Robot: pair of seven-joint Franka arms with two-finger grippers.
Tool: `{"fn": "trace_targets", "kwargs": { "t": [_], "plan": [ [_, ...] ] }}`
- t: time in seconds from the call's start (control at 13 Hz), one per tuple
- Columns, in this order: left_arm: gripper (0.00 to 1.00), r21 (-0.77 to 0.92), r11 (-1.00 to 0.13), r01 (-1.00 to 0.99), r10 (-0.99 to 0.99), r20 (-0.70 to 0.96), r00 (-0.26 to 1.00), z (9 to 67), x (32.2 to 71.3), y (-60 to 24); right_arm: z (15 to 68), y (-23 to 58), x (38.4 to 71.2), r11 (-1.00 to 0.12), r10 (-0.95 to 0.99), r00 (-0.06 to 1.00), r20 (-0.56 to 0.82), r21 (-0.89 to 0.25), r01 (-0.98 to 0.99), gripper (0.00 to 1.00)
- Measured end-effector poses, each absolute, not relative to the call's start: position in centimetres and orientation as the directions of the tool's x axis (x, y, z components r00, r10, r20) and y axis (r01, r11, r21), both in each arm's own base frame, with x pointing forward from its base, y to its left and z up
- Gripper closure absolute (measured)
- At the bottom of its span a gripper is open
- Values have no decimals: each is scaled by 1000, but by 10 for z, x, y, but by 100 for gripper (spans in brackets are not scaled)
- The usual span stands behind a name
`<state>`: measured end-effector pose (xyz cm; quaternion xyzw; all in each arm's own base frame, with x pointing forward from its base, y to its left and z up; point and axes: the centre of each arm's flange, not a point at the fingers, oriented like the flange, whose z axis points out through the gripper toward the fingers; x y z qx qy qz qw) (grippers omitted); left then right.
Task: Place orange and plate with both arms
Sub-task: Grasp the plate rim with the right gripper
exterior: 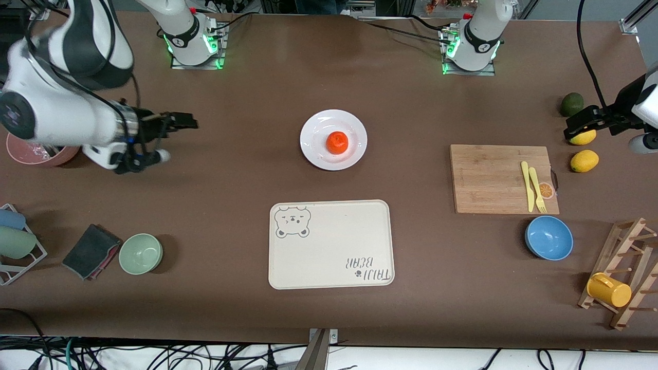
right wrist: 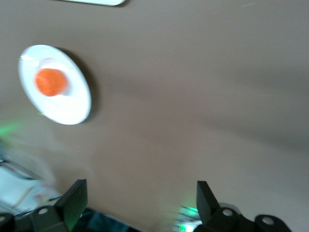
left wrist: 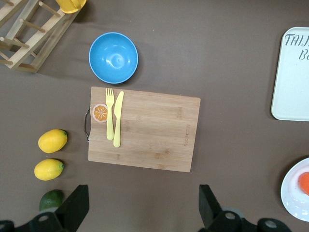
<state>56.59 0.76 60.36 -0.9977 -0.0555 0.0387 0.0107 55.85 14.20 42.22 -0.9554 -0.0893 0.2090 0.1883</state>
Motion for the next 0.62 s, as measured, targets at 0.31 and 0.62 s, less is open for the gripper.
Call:
{"fn": "trace_targets", "kwargs": {
  "t": [0.31, 0.62],
  "plan": [
    [0, -2, -995, 100, 99, -86, 991, 600, 566, 5, 324, 200, 561, -774, 256, 879, -403, -631, -63, 0],
    [0, 6, -995, 99, 98, -91, 991, 597, 566, 7, 245, 273, 529, -678, 238, 922, -304, -732, -66, 0]
  ]
}}
